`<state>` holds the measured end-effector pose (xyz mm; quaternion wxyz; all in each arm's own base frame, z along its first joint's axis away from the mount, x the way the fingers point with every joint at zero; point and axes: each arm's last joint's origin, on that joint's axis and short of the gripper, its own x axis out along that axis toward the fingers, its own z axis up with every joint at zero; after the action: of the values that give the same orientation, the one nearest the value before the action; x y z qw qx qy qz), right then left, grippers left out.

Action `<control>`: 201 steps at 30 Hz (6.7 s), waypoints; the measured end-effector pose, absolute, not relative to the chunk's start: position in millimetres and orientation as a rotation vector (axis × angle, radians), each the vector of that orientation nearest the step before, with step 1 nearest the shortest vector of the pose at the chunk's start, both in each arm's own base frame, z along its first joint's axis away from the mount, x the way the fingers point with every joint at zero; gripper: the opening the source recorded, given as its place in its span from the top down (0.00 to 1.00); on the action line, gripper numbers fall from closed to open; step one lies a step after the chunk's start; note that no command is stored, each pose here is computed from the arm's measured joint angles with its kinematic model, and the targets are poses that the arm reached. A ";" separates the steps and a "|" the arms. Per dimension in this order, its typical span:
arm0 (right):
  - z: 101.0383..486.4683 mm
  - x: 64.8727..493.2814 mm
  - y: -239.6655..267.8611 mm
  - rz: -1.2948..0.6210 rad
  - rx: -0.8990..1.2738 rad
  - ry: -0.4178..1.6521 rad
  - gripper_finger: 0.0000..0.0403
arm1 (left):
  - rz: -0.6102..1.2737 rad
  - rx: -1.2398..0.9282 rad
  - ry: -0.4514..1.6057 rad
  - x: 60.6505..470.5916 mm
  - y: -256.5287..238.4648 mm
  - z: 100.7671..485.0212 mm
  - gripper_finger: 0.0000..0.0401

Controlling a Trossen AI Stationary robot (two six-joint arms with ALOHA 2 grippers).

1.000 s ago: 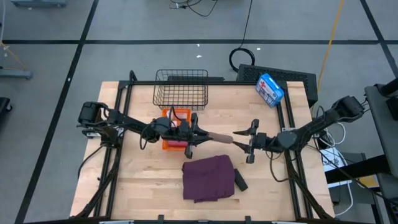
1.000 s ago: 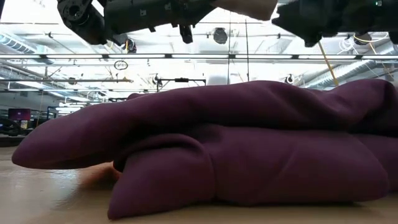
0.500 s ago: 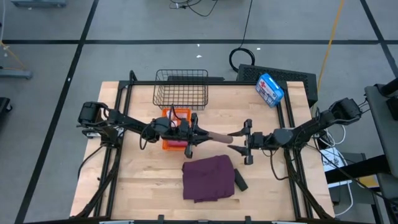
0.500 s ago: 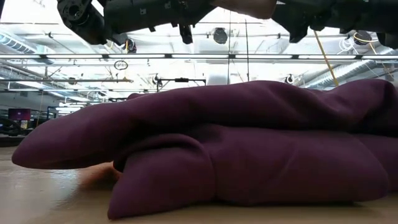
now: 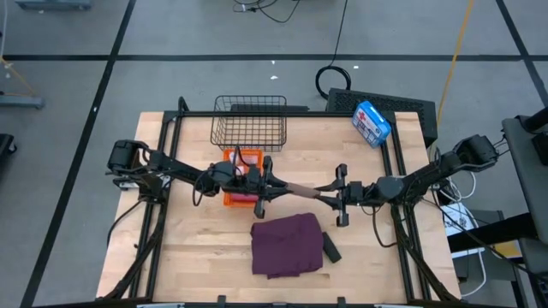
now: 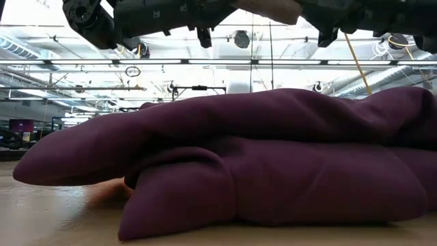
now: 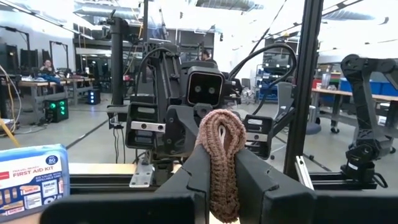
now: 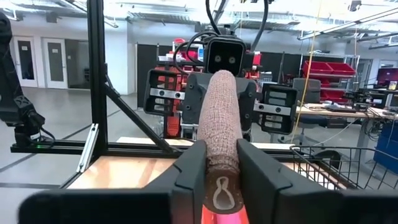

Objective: Pick & place medical supplies in basket/bin
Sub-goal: Put the brown bandage into the bottom orange bin, then put the black bandage into the bottom orange bin

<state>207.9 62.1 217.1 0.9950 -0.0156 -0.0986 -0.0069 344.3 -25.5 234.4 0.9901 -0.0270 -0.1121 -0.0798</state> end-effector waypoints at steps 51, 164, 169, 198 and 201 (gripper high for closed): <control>208.9 226.7 44.5 0.018 -0.051 0.142 0.95 | 0.160 -0.155 0.647 323.0 -36.0 339.6 0.64; 215.4 227.7 58.7 0.048 -0.066 0.211 0.62 | -0.019 -0.086 1.138 274.9 -12.5 178.5 0.42; 215.3 227.7 58.7 0.048 -0.067 0.212 0.62 | -0.017 -0.100 1.053 268.1 -12.2 199.5 0.43; 214.5 222.3 57.8 0.052 -0.062 0.260 0.63 | -0.035 -0.314 0.851 225.5 -93.4 193.0 0.41; 214.6 222.3 57.8 0.053 -0.067 0.259 0.63 | 0.012 -0.353 0.863 228.9 -97.2 177.5 0.41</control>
<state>222.3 57.8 214.6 0.9907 -0.0336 0.1293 0.0262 228.9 -97.2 177.5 0.8932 -0.1703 0.4161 0.0058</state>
